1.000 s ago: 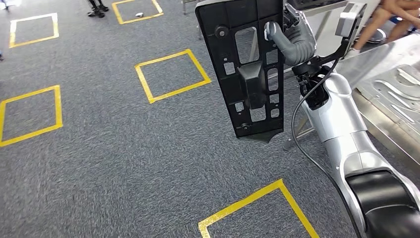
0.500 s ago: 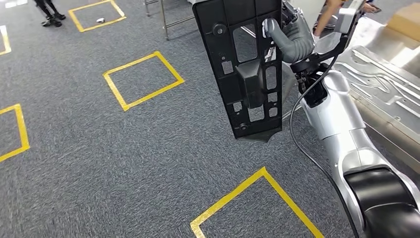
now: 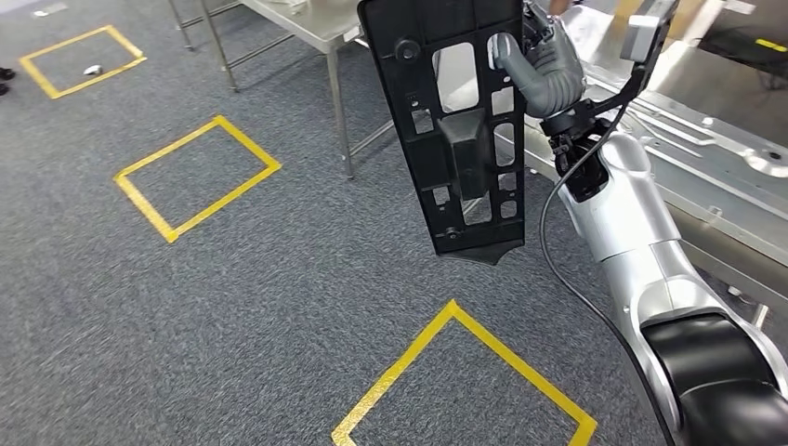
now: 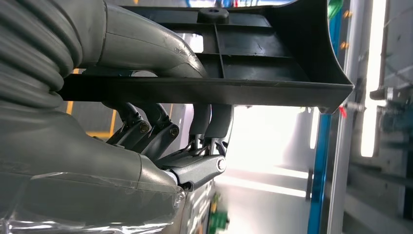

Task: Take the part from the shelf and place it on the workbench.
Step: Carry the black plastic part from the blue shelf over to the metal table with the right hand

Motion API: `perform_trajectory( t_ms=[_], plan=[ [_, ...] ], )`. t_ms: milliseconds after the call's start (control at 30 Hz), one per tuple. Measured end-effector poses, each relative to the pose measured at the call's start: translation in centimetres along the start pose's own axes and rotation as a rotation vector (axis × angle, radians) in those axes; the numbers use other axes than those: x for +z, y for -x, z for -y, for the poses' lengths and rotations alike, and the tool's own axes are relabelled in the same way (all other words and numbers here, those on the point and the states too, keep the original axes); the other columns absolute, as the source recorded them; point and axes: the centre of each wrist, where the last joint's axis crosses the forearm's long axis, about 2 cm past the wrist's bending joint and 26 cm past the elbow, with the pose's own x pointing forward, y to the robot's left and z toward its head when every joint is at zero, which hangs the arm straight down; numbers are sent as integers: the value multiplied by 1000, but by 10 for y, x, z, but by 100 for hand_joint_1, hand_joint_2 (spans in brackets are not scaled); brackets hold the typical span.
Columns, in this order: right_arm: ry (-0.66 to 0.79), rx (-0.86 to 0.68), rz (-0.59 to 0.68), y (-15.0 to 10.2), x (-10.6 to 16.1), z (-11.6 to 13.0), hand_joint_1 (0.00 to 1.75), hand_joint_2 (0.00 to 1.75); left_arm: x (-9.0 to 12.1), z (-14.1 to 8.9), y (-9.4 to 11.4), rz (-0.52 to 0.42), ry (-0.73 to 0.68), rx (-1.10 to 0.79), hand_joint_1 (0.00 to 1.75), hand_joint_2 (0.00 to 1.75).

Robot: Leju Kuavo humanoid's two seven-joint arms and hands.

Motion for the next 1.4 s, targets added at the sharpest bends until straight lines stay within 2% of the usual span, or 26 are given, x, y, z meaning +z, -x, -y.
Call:
perform_trajectory(
  t_ms=[433, 1267, 1400],
  plan=[
    [16, 9, -16, 5, 10, 1, 175, 175, 0, 3, -1, 1, 6, -2, 0, 175],
    [-9, 47, -8, -9, -8, 2, 175, 175, -1, 3, -3, 6, 5, 5, 0, 175],
    [0, 70, -27, -4, -8, 0, 175, 175, 1, 2, 1, 0, 4, 7, 0, 175]
  ],
)
